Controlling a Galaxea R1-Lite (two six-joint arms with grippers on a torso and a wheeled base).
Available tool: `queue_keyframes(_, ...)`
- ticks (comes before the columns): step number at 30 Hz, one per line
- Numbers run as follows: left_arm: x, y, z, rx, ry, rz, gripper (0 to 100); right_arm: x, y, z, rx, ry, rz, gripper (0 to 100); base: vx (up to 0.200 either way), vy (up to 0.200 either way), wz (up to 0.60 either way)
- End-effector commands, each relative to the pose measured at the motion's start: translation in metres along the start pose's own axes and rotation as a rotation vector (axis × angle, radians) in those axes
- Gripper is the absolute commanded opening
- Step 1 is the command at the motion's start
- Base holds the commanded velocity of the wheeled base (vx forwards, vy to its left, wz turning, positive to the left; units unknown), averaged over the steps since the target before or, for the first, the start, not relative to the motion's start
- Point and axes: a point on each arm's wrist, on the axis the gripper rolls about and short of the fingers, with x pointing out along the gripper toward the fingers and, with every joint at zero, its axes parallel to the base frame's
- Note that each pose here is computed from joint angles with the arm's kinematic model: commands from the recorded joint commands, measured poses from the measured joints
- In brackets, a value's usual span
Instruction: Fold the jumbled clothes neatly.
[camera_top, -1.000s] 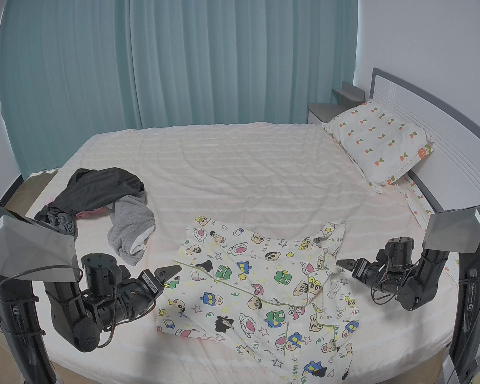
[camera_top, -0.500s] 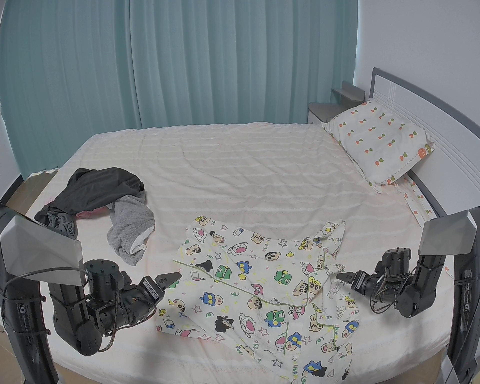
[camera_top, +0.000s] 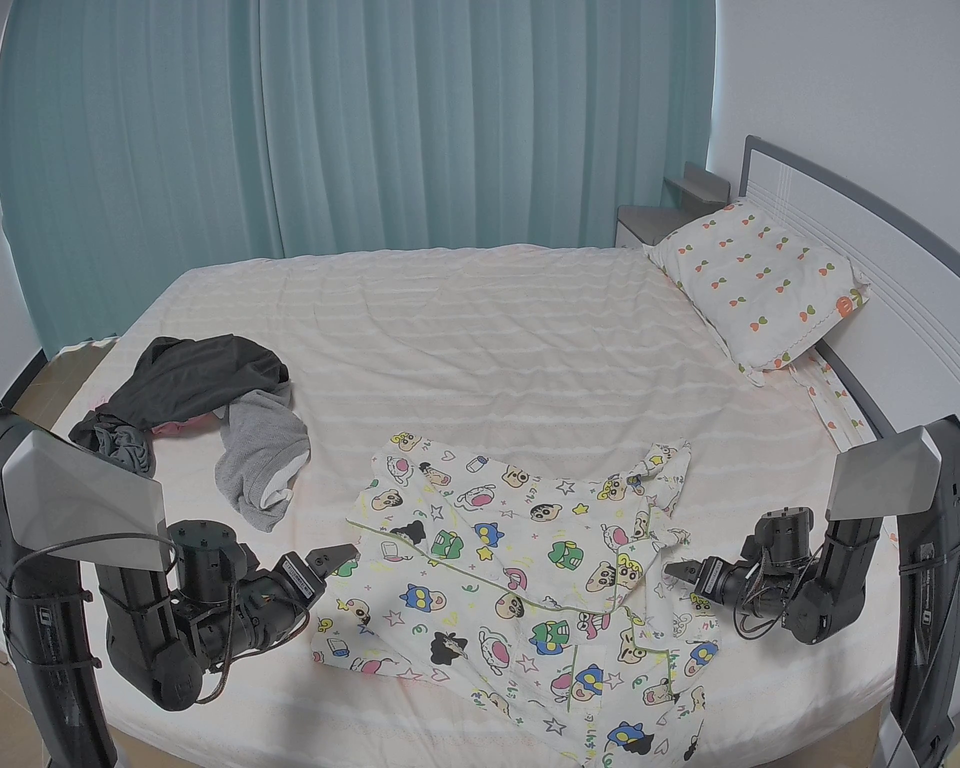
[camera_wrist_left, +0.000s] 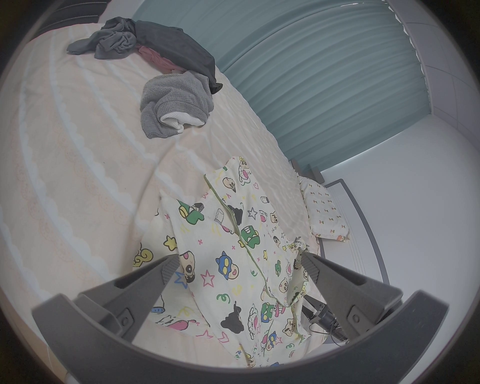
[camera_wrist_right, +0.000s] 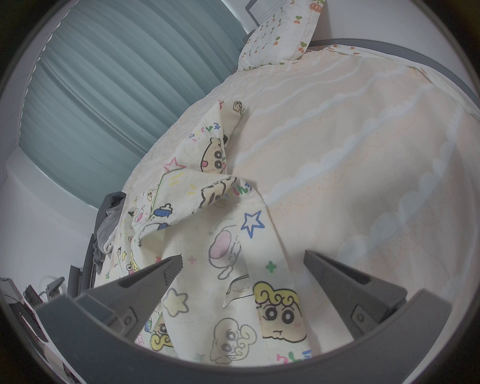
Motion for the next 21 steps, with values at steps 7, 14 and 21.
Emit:
queue_keyframes(7, 0.0029, 0.0023, -0.0013, 0.004, -0.012, -0.005, 100, 0.0066, -0.0018, -0.0029, -0.048, 0.012, -0.002, 0, 0.0, 0.0, 0.0)
queue_keyframes(14, 0.0028, 0.0027, -0.0016, 0.002, -0.011, -0.004, 100, 0.0058, -0.0019, -0.0017, -0.036, 0.007, 0.003, 0, 0.0, 0.0, 0.0)
queue_keyframes(21, 0.0015, 0.0037, -0.0025, 0.001, -0.007, 0.003, 100, 0.0054, -0.0022, -0.0023, -0.035, -0.001, -0.018, 0, 0.0, 0.0, 0.0)
